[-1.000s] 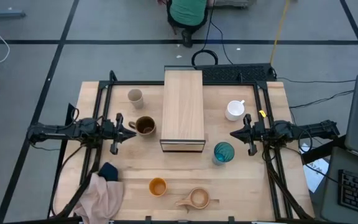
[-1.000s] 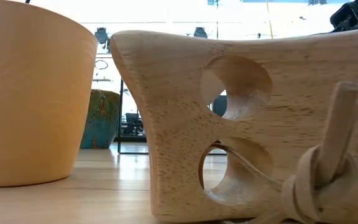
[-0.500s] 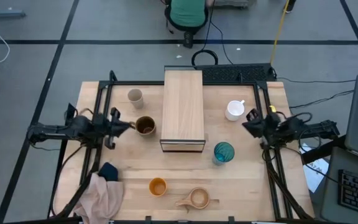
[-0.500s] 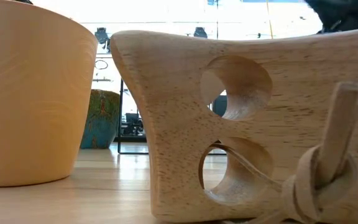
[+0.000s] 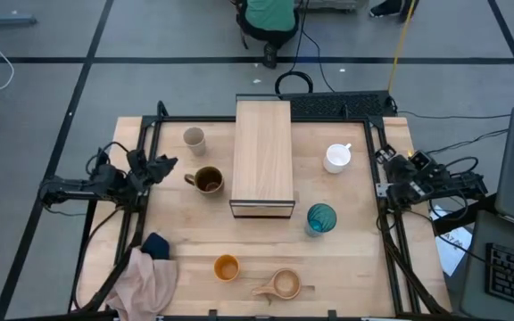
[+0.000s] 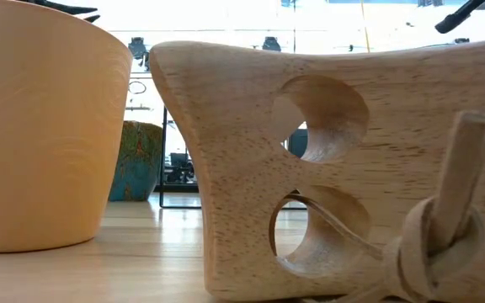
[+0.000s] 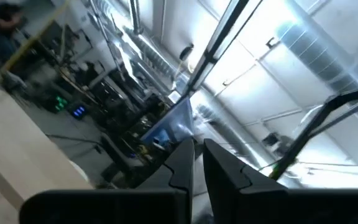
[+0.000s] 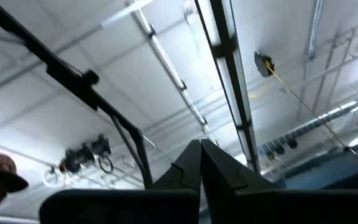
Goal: Stack small to large cups/mugs on shelf
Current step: Put the brown mug on the shelf
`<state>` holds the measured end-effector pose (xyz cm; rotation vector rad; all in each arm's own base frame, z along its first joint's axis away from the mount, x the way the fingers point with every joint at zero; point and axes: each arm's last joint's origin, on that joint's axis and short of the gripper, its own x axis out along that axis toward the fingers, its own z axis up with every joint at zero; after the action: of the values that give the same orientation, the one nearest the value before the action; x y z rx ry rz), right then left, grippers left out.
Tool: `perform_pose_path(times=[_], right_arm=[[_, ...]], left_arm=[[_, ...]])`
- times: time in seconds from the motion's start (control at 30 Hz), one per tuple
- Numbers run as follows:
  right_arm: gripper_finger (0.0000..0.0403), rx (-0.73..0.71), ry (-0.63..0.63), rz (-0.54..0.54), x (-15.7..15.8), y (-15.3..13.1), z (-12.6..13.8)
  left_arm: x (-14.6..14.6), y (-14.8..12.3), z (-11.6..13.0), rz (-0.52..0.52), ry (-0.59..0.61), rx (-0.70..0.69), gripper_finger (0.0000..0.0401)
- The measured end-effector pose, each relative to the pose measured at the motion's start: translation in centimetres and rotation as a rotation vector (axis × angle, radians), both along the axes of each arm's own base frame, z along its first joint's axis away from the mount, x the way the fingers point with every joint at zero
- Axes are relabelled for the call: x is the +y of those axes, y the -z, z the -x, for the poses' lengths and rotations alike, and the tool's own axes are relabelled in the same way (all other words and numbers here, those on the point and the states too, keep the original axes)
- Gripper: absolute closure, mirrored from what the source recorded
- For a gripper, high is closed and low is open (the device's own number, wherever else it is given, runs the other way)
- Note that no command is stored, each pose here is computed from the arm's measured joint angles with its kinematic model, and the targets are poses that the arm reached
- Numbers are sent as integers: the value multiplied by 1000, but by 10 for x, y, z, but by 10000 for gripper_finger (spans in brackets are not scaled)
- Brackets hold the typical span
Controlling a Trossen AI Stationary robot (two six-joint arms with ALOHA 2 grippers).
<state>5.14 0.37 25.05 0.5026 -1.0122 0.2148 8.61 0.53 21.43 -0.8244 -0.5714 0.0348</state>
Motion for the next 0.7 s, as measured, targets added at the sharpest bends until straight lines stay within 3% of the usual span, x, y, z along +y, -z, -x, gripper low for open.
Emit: perform_pose_path(times=[0.17, 0.4, 0.7], right_arm=[[403, -61, -176, -107, -1, -2, 4], [403, -109, -169, -122, -2, -4, 8], [403, -109, -204, -153, -2, -4, 8]], left_arm=[[1, -2, 2, 59, 14, -45, 366], [1, -9, 6, 29, -12, -122, 366], [1, -12, 8, 85, 43, -177, 366]])
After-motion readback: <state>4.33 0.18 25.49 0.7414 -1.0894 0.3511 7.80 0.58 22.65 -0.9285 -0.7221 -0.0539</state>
